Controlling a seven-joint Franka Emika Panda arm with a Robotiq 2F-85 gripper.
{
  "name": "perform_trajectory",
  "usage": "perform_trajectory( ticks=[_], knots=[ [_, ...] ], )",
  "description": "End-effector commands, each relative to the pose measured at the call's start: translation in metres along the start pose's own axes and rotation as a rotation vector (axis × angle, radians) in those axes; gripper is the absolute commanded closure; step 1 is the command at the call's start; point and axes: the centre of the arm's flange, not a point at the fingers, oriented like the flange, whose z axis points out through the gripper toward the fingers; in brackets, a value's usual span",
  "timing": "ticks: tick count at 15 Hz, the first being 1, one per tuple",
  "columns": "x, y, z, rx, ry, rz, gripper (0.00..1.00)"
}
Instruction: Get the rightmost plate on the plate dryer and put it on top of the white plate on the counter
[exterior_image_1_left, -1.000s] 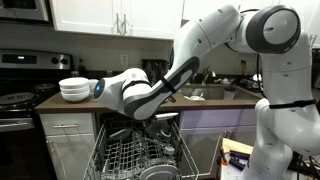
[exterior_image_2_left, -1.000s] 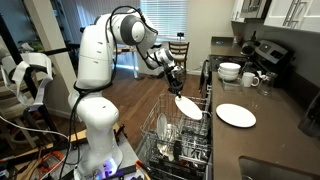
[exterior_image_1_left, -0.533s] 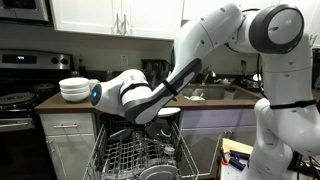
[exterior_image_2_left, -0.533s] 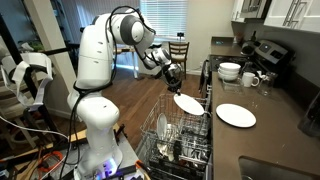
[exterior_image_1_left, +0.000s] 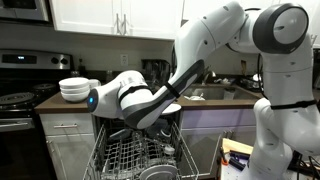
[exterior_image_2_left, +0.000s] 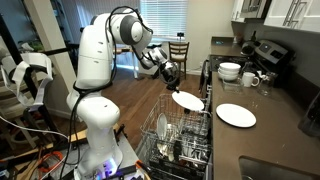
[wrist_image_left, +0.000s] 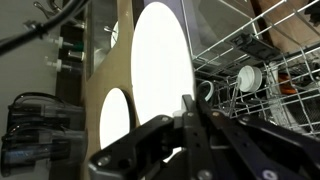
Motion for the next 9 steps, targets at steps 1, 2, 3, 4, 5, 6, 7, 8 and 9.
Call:
perform_trajectory(
  ticks=[1,2,3,4,5,6,7,8,9],
  knots=[
    [0.0000,-0.0001,-0.0001,0.000,0.000,0.000,0.95],
    [-0.0001,-0.0001,-0.0002,0.000,0.000,0.000,0.95],
    [-0.0001,-0.0001,-0.0002,0.000,0.000,0.000,0.95],
    [-0.0001,-0.0001,-0.0001,0.000,0.000,0.000,0.99],
    [-0.0002,0.0013,0.0017,-0.004,0.005,0.010,0.99],
    [0.0001,0.0008,0.0028,-0.008,0.003,0.014,0.99],
    [-0.0010,0.0021,0.0042,-0.014,0.004,0.020,0.99],
    [-0.0012,0.0022,0.0050,-0.016,0.006,0.020,0.99],
    [-0.0017,0.0047,0.0066,-0.022,0.007,0.026,0.99]
  ],
)
